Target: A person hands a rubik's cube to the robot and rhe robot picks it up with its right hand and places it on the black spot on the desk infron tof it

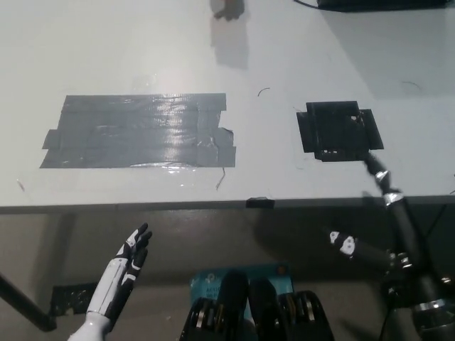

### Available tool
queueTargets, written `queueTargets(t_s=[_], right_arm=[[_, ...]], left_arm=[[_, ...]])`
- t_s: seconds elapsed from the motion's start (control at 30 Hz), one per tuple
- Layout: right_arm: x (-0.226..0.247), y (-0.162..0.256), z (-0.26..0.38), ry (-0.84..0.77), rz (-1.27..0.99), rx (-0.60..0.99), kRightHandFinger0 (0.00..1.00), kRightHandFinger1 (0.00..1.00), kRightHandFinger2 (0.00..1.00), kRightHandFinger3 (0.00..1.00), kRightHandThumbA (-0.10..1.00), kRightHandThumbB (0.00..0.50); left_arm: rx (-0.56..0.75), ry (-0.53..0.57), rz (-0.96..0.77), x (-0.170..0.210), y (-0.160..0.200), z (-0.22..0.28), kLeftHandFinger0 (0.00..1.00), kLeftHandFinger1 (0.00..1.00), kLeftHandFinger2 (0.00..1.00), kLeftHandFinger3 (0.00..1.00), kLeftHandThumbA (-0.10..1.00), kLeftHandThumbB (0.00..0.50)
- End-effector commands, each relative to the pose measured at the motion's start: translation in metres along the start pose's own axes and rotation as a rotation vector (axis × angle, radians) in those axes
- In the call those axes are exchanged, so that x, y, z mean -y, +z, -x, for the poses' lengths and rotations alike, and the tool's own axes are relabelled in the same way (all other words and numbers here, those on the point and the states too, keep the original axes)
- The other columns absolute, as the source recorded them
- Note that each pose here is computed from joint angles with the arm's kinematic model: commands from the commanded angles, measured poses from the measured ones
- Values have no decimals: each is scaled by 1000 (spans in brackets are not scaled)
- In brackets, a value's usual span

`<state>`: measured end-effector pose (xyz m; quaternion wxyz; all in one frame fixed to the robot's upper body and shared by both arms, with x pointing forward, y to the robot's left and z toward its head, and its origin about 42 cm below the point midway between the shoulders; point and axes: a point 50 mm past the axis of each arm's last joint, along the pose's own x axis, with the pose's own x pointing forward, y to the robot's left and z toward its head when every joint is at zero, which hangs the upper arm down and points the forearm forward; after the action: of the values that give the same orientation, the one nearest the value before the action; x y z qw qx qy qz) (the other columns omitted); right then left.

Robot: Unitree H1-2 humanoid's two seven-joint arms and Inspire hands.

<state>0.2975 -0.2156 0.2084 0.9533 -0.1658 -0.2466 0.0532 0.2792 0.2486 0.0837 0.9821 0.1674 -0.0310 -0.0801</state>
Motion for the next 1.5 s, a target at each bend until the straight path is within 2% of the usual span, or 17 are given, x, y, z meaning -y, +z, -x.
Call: queueTargets(t_s=[0.0, 0.1, 0.13, 0.2, 0.27, 0.33, 0.37, 0.57, 0.63, 0.7, 0.73, 0.8, 0.9, 1.03, 1.2, 1.37, 1.47], right_arm=[[20, 44, -22, -29, -13, 122, 1000, 1000, 1000, 1000, 956, 388], [24, 57, -43, -22, -13, 131, 1000, 1000, 1000, 1000, 927, 392], [23, 58, -46, -19, -11, 130, 1000, 1000, 1000, 1000, 924, 363], [21, 60, -62, -12, -4, 104, 1000, 1000, 1000, 1000, 947, 404], [19, 58, -79, 11, 12, 79, 1000, 1000, 1000, 1000, 986, 413], [16, 55, -94, 35, 25, 62, 1000, 1000, 1000, 1000, 1000, 396], [14, 52, -104, 54, 27, 53, 1000, 1000, 1000, 1000, 983, 381], [-4, 38, -161, 148, 55, -10, 1000, 1000, 1000, 1000, 951, 367], [-10, 35, -174, 165, 32, -23, 1000, 1000, 1000, 1000, 893, 364], [-15, 31, -190, 175, 30, -32, 1000, 1000, 1000, 1000, 870, 376], [-19, 26, -202, 191, 38, -59, 1000, 1000, 1000, 1000, 885, 405], [-22, 21, -214, 201, 41, -99, 1000, 1000, 1000, 1000, 887, 414], [-24, 15, -231, 208, 65, -130, 1000, 1000, 1000, 1000, 883, 401], [-25, 7, -253, 220, 90, -189, 1000, 1000, 1000, 1000, 920, 442], [-25, 1, -271, 211, 97, -241, 1000, 1000, 1000, 1000, 892, 447], [-23, -1, -279, 222, 98, -260, 1000, 1000, 1000, 1000, 872, 441], [-20, -1, -287, 243, 135, -281, 1000, 1000, 1000, 1000, 887, 463]], left_arm=[[43, 27, 17, 2, -1, 11, 1000, 1000, 1000, 1000, 1000, 178], [48, 34, 23, 5, -3, 15, 1000, 1000, 1000, 1000, 1000, 191], [46, 34, 21, 5, -4, 16, 1000, 1000, 1000, 1000, 1000, 194], [42, 29, 17, 5, -5, 19, 1000, 1000, 1000, 1000, 1000, 180], [40, 25, 17, 6, -7, 23, 1000, 1000, 1000, 1000, 1000, 168], [39, 24, 15, 7, -8, 24, 1000, 1000, 1000, 1000, 1000, 163], [41, 24, 19, 7, -9, 25, 1000, 1000, 1000, 1000, 1000, 163], [38, 20, 22, 12, -12, 32, 1000, 1000, 1000, 1000, 1000, 168], [29, 22, 27, 12, -13, 34, 1000, 1000, 1000, 1000, 1000, 185], [26, 21, 28, 13, -13, 35, 1000, 1000, 1000, 1000, 1000, 184], [22, 17, 24, 12, -12, 35, 1000, 1000, 1000, 1000, 1000, 183], [17, 12, 31, 12, -12, 36, 1000, 1000, 1000, 1000, 1000, 178], [20, 12, 23, 12, -12, 34, 1000, 1000, 1000, 1000, 1000, 175], [27, 14, 19, 11, -10, 32, 1000, 1000, 1000, 1000, 1000, 191], [21, 10, 33, 11, -9, 31, 1000, 1000, 1000, 1000, 1000, 197], [21, 7, 29, 10, -8, 31, 1000, 1000, 1000, 1000, 987, 172], [25, 6, 33, 10, -8, 30, 1000, 1000, 1000, 1000, 979, 166]])
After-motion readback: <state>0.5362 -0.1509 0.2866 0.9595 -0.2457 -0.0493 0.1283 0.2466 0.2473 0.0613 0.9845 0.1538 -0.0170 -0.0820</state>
